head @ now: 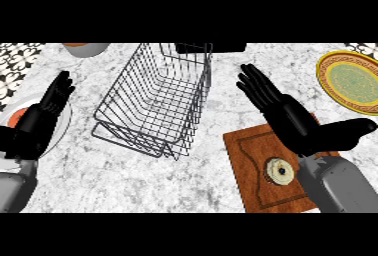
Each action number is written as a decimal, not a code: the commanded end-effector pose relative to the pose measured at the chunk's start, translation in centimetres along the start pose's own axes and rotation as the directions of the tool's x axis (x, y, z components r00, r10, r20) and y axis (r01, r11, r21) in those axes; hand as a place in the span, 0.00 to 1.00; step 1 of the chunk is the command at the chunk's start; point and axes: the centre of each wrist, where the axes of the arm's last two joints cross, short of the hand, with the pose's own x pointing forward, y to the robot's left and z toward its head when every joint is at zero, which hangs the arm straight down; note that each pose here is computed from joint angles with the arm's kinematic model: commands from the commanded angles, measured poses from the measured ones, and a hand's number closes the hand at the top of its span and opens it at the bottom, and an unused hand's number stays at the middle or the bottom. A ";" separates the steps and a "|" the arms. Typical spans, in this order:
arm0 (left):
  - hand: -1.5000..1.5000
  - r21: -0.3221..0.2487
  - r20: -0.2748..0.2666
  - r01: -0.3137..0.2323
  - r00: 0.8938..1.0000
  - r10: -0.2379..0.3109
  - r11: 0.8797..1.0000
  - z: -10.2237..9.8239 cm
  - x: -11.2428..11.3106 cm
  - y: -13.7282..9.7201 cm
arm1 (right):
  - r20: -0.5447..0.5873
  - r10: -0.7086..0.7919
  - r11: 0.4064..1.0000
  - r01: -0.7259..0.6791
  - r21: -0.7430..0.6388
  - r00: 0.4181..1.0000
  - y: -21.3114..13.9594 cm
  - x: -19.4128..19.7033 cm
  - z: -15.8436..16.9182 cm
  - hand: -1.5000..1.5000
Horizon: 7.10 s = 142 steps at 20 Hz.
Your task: Pick the cupcake from the cutting board and place it in the basket
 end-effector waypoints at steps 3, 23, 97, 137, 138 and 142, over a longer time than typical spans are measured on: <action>0.50 0.129 -0.074 -0.003 0.997 0.013 0.992 0.1 -0.9 -0.1 | -0.107 0.205 0.945 -0.225 -0.238 0.973 -6.4 0.2 5.0 1.00; 0.50 0.216 -0.207 -0.070 0.971 0.116 0.974 1.3 -2.0 -1.2 | -0.643 0.575 0.416 -0.857 -0.303 0.506 -8.7 3.5 10.4 0.00; 0.50 0.181 -0.182 -0.102 0.974 0.135 0.978 0.4 -1.0 -1.8 | -0.720 0.535 0.621 -0.784 -0.020 0.442 -0.5 -8.8 12.7 0.00; 0.50 0.110 -0.154 -0.112 0.980 0.128 0.988 -0.8 0.2 -4.2 | -0.297 0.583 0.803 -0.592 0.070 0.756 20.0 -8.0 6.5 1.00; 0.50 0.113 -0.158 -0.118 0.978 0.135 0.987 -0.8 0.3 -4.3 | -0.284 0.544 0.829 -0.559 0.032 0.790 20.9 -7.8 7.1 1.00; 0.50 0.127 -0.170 -0.106 0.977 0.127 0.986 -0.9 -0.1 -3.9 | -0.178 0.477 0.860 -0.499 -0.107 0.861 23.4 -6.0 7.4 1.00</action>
